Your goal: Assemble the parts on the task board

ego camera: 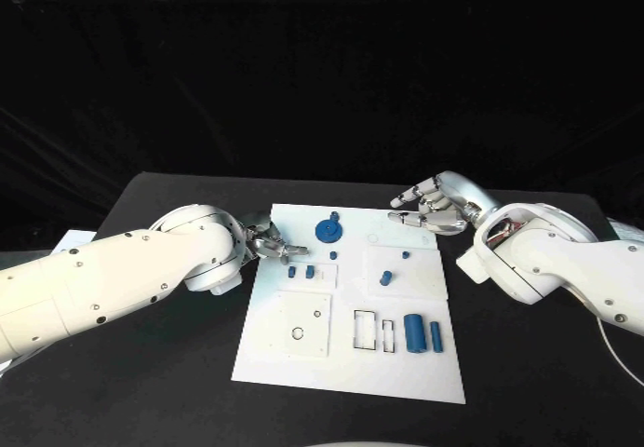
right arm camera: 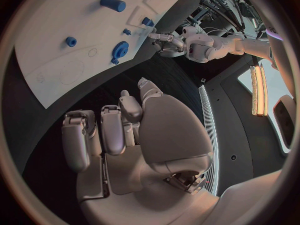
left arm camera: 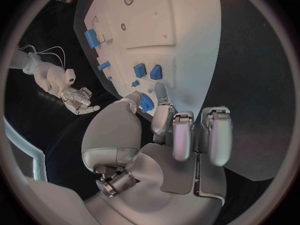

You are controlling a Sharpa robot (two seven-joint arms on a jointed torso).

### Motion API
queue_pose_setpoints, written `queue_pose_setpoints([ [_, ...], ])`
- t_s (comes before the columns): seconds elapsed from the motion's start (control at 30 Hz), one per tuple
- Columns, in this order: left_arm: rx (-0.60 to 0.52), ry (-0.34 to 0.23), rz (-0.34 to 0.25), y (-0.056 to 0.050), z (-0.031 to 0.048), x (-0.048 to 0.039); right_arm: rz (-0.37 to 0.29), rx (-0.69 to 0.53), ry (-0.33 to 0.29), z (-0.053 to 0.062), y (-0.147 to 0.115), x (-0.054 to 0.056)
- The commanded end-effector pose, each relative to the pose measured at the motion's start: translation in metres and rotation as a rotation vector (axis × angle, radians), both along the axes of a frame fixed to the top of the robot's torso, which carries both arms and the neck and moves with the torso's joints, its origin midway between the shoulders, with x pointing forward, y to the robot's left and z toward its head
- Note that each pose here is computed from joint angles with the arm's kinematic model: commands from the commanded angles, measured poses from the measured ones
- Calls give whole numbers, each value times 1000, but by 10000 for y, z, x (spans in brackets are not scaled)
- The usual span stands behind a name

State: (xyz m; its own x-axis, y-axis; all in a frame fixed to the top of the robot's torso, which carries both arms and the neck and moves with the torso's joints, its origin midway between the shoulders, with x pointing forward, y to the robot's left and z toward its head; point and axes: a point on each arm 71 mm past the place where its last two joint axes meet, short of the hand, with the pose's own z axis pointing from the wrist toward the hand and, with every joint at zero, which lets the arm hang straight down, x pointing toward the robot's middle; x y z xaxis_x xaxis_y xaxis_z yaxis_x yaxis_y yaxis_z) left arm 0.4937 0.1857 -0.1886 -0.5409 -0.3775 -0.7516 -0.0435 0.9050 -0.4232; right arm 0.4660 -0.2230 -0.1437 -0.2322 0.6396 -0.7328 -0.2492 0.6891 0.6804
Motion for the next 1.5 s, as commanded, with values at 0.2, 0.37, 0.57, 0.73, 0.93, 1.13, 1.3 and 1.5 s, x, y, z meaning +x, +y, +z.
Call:
queue_pose_setpoints([
  [0.2,-215,-148,-77,-140,135,30,15,-3,1,-10,13,-3],
  [0.37,-270,-283,-240,-338,236,10,14,-2,0,-13,15,0],
  [0.57,-190,-402,-398,-546,272,-12,16,0,0,-17,27,2],
  [0.73,-93,-445,-470,-661,248,-8,19,0,1,-21,36,2],
  [0.93,11,-435,-509,-761,182,8,20,0,2,-24,41,2],
  [1.13,111,-386,-513,-835,104,40,21,0,4,-27,46,4],
  [1.3,144,-372,-515,-871,75,67,21,0,4,-29,45,4],
  [1.5,160,-366,-518,-910,56,93,22,0,4,-29,47,4],
])
